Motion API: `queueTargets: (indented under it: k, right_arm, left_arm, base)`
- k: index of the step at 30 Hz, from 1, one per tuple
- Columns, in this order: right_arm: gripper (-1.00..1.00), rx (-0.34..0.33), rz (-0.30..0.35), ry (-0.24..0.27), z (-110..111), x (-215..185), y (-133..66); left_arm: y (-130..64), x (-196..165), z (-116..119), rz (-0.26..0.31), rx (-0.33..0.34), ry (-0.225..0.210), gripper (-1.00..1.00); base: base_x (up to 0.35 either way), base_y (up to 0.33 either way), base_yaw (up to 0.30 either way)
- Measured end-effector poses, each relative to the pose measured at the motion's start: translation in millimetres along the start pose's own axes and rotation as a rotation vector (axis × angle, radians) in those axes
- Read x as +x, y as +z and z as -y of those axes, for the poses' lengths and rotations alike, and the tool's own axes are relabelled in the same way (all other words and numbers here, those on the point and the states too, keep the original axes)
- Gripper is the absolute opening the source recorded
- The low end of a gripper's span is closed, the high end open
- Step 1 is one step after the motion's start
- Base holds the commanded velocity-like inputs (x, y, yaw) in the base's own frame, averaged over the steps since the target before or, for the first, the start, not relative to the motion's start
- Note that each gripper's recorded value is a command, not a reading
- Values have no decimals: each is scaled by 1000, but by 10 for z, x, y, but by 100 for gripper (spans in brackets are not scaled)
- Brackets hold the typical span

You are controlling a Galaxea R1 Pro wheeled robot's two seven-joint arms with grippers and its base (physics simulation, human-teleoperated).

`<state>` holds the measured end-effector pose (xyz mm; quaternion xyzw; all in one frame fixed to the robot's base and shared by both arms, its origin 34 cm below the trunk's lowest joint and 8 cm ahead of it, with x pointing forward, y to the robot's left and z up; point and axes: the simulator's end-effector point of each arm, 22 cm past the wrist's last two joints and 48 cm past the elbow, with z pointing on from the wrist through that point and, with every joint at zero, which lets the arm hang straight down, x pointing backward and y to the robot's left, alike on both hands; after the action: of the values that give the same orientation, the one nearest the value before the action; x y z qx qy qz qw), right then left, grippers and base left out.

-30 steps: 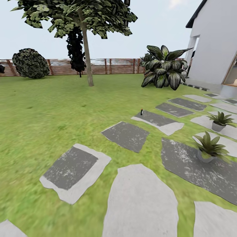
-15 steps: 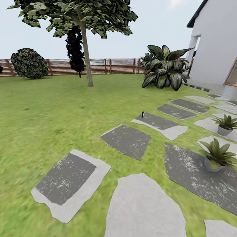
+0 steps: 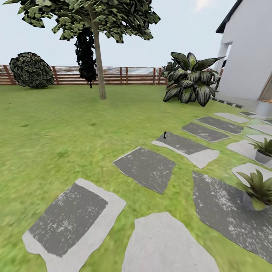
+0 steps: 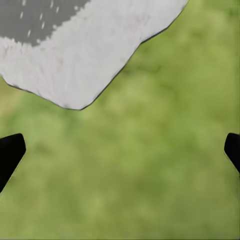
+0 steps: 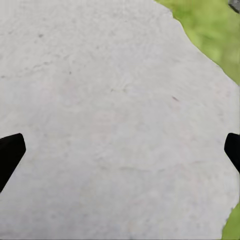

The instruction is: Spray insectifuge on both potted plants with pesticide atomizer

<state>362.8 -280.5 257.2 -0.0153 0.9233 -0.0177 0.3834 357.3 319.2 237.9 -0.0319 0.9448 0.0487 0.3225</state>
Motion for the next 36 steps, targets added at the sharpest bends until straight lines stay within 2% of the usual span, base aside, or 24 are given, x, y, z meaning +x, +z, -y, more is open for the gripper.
queueTargets:
  k: [36]
  right_arm:
    - [100, 0, 0, 0, 0, 0, 0]
  left_arm:
    - [0, 0, 0, 0, 0, 0, 100]
  base:
    - [340, 0, 0]
